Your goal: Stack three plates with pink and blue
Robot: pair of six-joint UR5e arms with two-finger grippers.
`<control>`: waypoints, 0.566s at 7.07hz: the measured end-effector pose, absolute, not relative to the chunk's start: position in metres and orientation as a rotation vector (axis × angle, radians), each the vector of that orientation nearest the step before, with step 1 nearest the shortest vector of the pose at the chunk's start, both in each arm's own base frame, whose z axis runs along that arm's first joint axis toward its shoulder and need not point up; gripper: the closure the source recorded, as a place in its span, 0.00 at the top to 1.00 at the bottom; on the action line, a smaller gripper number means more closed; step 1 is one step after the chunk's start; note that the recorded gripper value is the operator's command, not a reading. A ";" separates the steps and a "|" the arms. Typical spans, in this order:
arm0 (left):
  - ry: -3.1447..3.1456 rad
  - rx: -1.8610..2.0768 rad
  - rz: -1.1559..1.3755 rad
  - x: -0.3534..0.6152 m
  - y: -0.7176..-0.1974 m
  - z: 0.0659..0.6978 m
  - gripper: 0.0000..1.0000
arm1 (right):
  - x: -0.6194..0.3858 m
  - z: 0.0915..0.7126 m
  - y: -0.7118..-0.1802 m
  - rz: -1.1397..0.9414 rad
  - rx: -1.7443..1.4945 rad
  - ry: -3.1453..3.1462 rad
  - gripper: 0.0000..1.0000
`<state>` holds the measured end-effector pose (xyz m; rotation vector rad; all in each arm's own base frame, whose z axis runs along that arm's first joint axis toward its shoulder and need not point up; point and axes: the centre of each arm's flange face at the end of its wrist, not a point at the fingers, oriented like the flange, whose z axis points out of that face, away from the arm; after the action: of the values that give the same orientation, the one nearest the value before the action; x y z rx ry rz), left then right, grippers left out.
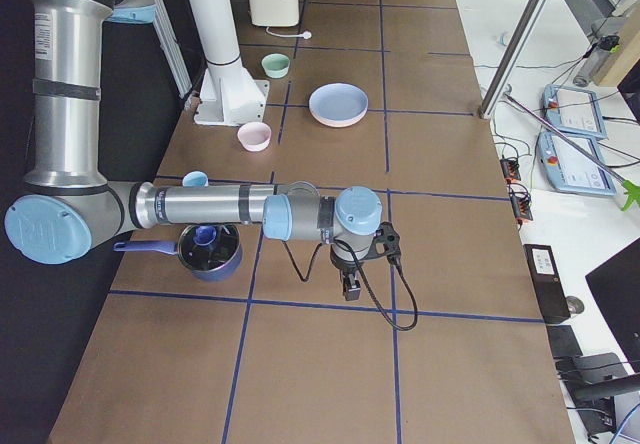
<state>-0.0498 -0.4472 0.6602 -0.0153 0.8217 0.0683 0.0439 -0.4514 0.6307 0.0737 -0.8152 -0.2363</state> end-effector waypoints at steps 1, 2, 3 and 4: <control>0.819 -0.014 0.068 -0.050 -0.446 0.660 1.00 | 0.044 0.631 -0.451 -0.236 0.073 -0.817 1.00; 0.811 -0.019 0.064 -0.051 -0.443 0.663 1.00 | 0.044 0.632 -0.451 -0.236 0.073 -0.818 1.00; 0.801 -0.030 0.060 -0.051 -0.438 0.669 1.00 | 0.044 0.633 -0.450 -0.234 0.071 -0.819 1.00; 0.793 -0.034 0.059 -0.052 -0.435 0.671 1.00 | 0.044 0.635 -0.448 -0.233 0.068 -0.820 1.00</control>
<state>-0.0515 -0.4350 0.6709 -0.0335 0.7931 0.0590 0.0438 -0.4483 0.6346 0.0680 -0.8198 -0.2326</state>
